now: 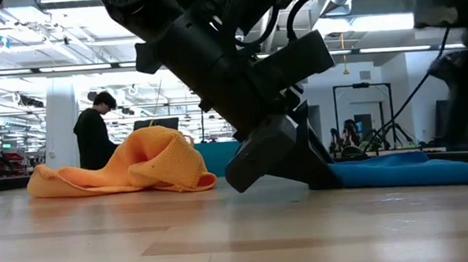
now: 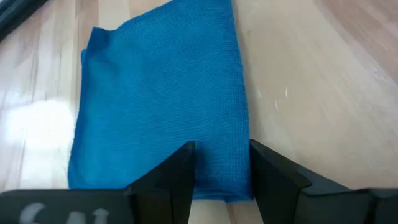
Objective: Roll microfiber towels into tight, uniform cylinder then place into a basket
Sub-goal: Roll the blue microfiber towel
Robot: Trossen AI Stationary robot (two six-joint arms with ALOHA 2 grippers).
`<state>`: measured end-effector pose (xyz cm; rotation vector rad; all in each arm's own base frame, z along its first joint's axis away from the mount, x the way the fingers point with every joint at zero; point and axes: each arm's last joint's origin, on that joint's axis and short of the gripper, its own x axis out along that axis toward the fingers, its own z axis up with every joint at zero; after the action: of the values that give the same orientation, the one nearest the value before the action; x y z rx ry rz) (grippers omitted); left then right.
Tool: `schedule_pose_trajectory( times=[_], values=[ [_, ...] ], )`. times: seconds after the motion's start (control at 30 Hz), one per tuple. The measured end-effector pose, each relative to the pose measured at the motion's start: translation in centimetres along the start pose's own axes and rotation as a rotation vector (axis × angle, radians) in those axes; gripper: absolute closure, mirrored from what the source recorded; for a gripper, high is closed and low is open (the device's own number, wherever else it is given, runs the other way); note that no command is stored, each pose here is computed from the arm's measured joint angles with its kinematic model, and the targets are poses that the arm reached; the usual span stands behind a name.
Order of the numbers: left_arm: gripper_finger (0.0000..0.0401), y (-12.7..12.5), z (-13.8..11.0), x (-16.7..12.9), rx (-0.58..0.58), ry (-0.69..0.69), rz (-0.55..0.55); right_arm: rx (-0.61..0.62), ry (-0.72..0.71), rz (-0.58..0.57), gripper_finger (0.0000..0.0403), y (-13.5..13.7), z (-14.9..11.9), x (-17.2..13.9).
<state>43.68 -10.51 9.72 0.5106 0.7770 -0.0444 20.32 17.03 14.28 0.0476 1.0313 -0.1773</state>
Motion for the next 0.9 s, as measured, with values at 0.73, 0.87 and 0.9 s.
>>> schedule_pose_trajectory(
  times=[0.73,0.87,0.9],
  values=[
    [0.0382,-0.1,-0.2,0.1,-0.019,0.0,-0.037,-0.071,0.051,-0.025,0.0228,0.5,2.6,-0.8],
    [0.0382,0.0,-0.2,0.2,-0.022,0.0,-0.039,-0.083,0.052,-0.044,0.0234,0.4,2.6,-0.7],
    [0.0382,0.0,-0.2,0.2,-0.022,0.0,-0.039,-0.086,0.055,-0.046,0.0235,0.5,2.5,-0.5]
  ],
)
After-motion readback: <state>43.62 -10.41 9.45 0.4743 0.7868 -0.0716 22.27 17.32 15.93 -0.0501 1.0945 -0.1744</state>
